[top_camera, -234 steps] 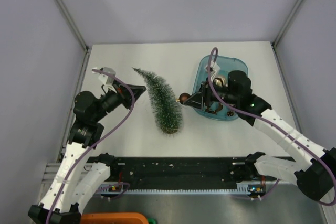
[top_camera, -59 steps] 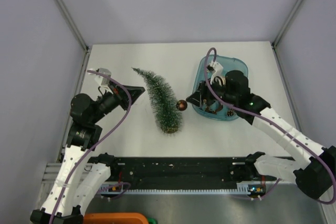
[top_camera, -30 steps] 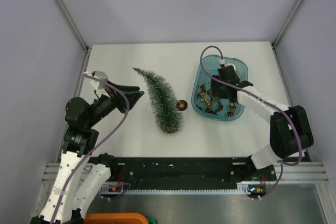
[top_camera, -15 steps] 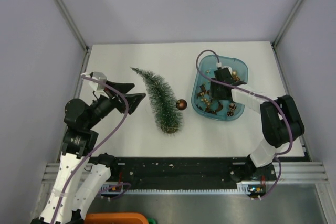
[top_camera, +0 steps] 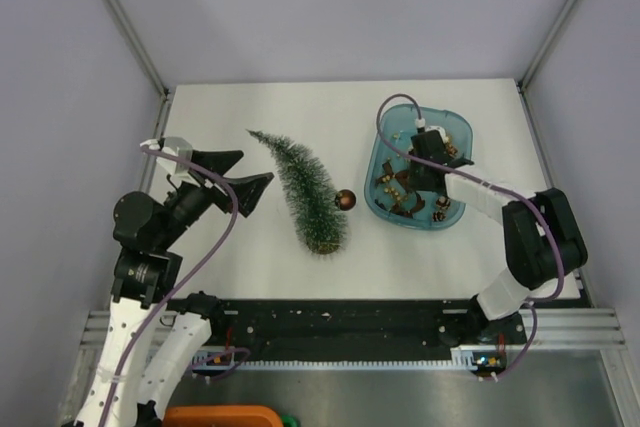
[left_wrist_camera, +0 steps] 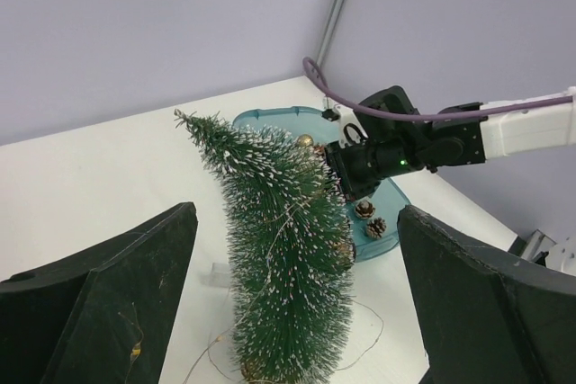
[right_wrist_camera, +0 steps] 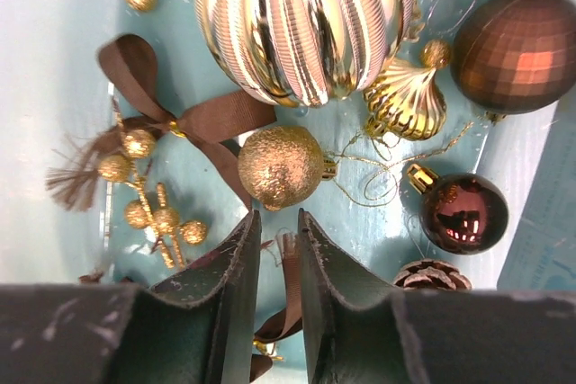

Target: Decorate the small christmas tree

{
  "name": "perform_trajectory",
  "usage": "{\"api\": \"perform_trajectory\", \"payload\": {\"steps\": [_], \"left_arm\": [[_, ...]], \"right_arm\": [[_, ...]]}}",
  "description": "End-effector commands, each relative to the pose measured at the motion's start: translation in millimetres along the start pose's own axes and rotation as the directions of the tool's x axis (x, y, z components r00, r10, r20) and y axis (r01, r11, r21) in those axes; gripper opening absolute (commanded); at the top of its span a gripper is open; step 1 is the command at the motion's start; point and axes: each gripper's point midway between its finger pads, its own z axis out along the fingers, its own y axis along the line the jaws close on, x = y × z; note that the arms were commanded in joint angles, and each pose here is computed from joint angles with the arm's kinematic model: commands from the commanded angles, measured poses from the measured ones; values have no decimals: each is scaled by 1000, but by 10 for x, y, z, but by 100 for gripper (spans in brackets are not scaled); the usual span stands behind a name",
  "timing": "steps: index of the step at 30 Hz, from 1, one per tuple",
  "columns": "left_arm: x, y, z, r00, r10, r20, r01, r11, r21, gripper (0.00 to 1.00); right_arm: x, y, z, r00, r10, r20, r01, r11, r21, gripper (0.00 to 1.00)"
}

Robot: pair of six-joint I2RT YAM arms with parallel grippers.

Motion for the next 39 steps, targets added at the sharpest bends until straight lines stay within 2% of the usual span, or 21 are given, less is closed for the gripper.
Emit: {"api": "perform_trajectory", "payload": {"steps": [1,6,10,15,22,39], "left_arm": [[-297,-63,-61,994,74,77,-74,997,-12,99],[-327,-65,-81,993,88,84,-86,996,-19,99],[-354,-57,-80,992,91,92,-89,996,-24,99],[-378,-18,-83,991,91,94,-87,995,-49,99],[-390,0,-88,991,101,90,-96,994,-61,99],[-358,19,-67,991,112,76,-108,993,-58,99]], "right_arm": [[-365,34,-303,991,27,128,-21,999,-50,21],[-486,16,-514,983,35,181,-23,997,-68,20],[-464,-3,-456,986,20,164,-12,999,-49,38],[-335,21,-195,994,20,103,-17,999,-30,47],[-307,24,40,996,27,84,-27,1000,-7,47],[-333,22,251,997,7,75,-8,1000,22,48]]}}
